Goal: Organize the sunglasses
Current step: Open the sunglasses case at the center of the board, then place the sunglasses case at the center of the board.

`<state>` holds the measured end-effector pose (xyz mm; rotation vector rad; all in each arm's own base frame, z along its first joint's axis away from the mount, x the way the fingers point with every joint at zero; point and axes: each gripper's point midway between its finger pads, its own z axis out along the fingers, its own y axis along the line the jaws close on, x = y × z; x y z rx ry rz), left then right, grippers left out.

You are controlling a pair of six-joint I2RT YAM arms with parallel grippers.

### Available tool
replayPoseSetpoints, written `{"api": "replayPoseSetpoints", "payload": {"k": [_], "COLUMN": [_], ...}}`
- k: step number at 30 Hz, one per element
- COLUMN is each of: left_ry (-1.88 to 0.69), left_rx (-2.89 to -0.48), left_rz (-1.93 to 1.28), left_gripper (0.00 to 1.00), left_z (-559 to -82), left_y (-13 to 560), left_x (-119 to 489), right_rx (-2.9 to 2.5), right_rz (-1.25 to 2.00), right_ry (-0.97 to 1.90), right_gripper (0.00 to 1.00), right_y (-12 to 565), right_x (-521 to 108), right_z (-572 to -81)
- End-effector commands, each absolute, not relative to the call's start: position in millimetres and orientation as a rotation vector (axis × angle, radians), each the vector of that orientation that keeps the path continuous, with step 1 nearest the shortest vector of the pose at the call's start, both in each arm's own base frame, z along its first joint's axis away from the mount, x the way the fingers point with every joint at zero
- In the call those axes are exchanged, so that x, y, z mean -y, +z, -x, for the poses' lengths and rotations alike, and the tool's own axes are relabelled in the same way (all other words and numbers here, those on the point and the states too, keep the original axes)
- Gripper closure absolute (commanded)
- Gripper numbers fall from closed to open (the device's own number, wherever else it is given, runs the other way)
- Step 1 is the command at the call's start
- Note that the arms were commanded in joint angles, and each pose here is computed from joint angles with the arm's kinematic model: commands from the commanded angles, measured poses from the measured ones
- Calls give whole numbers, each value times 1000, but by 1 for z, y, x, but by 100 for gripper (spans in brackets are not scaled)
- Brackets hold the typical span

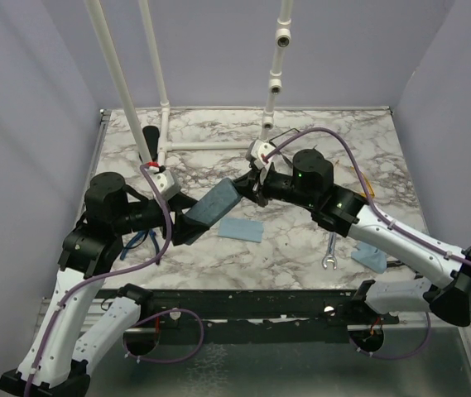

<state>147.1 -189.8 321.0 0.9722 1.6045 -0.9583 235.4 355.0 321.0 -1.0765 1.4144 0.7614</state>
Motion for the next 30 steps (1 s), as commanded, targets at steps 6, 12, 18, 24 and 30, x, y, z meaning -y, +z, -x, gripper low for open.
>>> {"api": "replayPoseSetpoints", "payload": {"k": [6,12,18,24,30], "left_ry": [-843,-748,-670,-565,-447], "left_rx": [-1536,-1490,-1471,-1574,-1662], "left_rz": [-921,-880,-866,-825,-946], "left_gripper": [40,1,1,2,5], "left_z": [-156,-164,-169,-188,-198], "left_y": [339,349,352,314,255], "left_x": [181,173,165,153,143], "right_rx": [-1581,-1814,-1962,-2079,-2186], "right_rz": [890,685,445,171,49], "right_ry": [742,716,811,941,944], "right_gripper": [99,99,99,100,100], "right_y": [293,245,210,169,120], "right_x": [-337,-325,-310,-291,-288], "right_z": [-244,-260,-283,-324,-361]}}
